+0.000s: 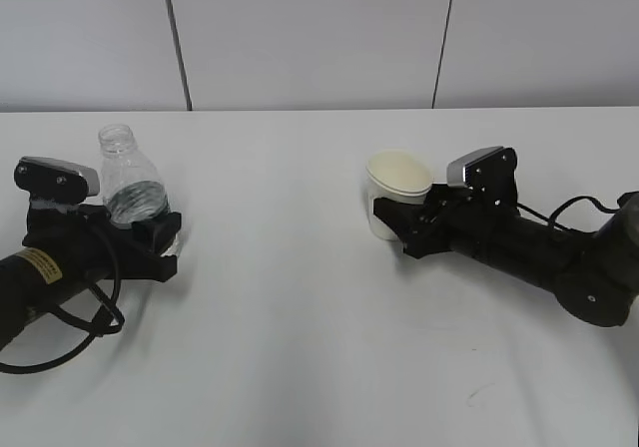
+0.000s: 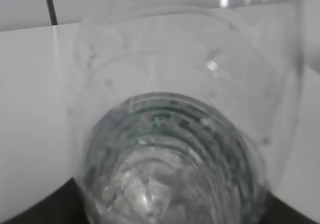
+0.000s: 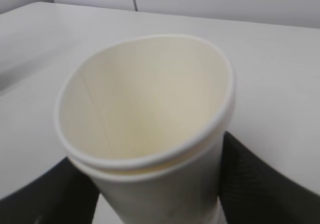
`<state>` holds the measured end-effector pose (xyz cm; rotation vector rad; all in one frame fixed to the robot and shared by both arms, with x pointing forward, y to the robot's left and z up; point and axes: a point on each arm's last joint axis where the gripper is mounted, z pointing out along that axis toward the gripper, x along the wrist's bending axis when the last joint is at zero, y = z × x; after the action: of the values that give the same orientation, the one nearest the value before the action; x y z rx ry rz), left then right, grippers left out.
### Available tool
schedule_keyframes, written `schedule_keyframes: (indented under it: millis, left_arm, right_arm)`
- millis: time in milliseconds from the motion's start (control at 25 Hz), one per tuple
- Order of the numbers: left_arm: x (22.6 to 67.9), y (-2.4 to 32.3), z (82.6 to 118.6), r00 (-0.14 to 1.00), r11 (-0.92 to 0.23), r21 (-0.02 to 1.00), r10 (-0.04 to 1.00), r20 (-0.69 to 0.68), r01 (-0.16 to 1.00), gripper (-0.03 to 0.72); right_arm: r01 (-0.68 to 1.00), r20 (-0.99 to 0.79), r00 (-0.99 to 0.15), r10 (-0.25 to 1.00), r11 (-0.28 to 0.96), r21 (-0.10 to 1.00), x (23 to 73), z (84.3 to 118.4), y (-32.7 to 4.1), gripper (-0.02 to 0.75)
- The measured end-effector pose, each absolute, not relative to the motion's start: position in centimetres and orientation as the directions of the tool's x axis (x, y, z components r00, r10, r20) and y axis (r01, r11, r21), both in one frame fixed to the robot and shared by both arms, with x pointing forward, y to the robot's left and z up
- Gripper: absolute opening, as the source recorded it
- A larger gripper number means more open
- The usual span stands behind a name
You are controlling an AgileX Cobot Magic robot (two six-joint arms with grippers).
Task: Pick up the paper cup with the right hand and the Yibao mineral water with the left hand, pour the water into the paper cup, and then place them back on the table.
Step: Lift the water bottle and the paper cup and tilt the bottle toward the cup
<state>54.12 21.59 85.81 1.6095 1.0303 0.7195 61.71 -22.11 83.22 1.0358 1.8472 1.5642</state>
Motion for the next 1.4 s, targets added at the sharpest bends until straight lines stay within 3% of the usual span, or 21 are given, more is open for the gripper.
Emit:
schedule_keyframes:
  millis: [360,600,1400]
  left_arm:
    - [53.7,20.9,86.1,0.53,-0.127,0.959,0.847,-0.029,0.255,0.343]
    - [53.5,20.5,88.2,0.59,-0.172,0.963,0.808,0.016,0.209,0.342]
    - [52.4,21.1,92.6,0.613,-0.377,0.898,0.772,0.171,0.225,0.342]
  right_arm:
    - [0.219,0.08,-0.689,0.72,0.102,0.97,60.9,83.1,-21.2,0.514]
    - [0.232,0.102,-0.74,0.665,0.11,0.966,60.4,83.0,-20.8,0.513]
    - [0.263,0.142,-0.874,0.464,0.208,0.942,58.0,84.4,-15.4,0.512]
